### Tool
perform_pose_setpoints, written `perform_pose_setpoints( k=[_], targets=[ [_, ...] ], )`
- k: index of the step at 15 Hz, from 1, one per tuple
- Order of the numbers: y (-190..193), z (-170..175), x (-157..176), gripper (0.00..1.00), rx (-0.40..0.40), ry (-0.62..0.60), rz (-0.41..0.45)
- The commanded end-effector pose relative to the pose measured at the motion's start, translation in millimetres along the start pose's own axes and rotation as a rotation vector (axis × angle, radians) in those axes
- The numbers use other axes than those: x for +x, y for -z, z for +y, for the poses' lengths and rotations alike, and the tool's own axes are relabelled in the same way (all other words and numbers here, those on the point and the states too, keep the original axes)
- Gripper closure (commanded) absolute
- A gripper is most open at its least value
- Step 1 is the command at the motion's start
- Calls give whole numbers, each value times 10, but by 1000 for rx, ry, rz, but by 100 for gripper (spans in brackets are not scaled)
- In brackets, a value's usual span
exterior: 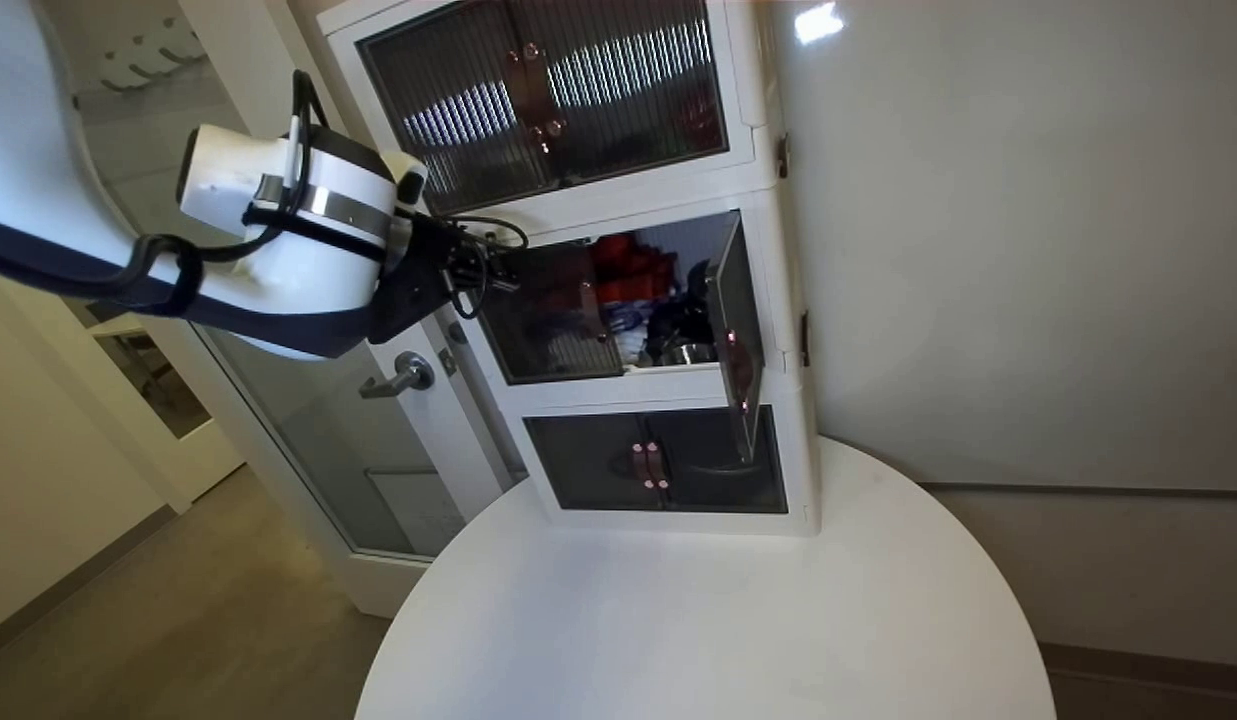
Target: Close the open cabinet doors
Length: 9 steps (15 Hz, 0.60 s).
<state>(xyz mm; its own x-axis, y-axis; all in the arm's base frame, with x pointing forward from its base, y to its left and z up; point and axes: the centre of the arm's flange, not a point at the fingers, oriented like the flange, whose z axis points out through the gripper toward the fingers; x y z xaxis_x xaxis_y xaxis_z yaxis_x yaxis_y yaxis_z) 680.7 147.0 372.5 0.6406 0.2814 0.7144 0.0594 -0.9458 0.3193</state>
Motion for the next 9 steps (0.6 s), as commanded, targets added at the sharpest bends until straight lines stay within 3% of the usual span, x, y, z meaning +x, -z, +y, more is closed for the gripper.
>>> perform_pose_setpoints(
  k=[1,9],
  targets=[
    [426,107,140,100,119,11,-34],
    [1170,291,-36,100,176,123,-325]
  ],
)
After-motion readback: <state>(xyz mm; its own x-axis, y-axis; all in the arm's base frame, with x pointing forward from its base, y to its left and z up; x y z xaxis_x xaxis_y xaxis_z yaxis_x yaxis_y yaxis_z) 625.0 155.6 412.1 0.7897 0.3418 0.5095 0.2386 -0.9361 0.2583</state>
